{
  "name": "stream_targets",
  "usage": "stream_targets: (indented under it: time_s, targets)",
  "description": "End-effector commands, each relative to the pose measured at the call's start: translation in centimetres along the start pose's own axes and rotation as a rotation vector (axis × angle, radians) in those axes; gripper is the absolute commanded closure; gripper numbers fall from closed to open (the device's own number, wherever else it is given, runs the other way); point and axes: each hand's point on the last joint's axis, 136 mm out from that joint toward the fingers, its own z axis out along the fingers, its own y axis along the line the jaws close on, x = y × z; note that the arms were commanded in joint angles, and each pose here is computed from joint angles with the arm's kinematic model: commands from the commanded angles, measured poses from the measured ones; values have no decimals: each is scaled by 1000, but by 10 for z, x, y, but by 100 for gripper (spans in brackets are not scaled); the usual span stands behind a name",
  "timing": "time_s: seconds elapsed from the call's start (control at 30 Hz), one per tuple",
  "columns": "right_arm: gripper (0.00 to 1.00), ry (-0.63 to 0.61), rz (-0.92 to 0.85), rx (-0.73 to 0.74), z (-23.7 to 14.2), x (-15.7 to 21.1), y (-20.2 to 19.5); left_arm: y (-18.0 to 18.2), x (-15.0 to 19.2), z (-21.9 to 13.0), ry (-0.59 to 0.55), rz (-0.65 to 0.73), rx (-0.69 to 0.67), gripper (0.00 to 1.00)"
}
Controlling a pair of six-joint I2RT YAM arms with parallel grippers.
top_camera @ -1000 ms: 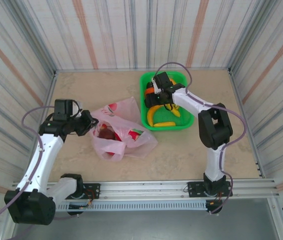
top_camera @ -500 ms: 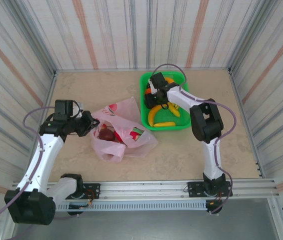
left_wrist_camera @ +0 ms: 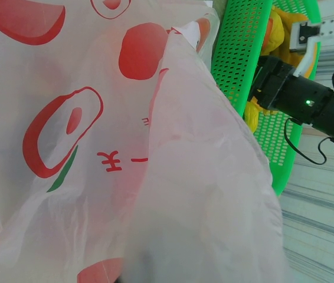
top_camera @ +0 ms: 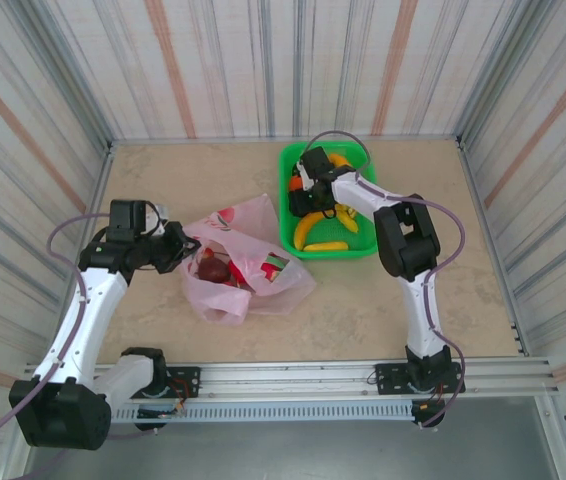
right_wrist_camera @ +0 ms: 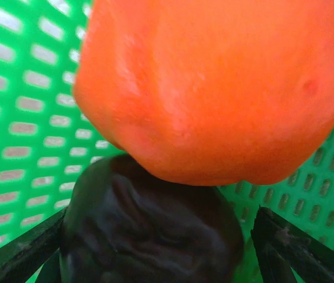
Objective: Place the fake fruits into the plastic bag and tie a complex knot
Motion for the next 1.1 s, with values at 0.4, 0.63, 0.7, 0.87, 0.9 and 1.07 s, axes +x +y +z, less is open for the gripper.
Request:
stream_targets:
  time_s: [0.4,0.63,0.7,0.87,0.9,1.07]
  targets:
    - [40,-36,5,-51,-15,-7,-2,-3,-1,1,9,-1,22,98]
    - [45,-115,-7,-49,-51,-21,3,-8,-1,0,13,6,39,98]
    - [46,-134,-13,-45,-63,-23,5,-9,-1,0,14,7,44,98]
    - [47,-173,-22,-31,-94,-20,11,-13,-1,-1,19,9,62,98]
    - [47,-181,-23,-32,-100,-18,13,-14,-1,-1,18,11,64,98]
    - [47,-228,-31,-40,-138,-7,25,-16,0,-1,19,20,71,98]
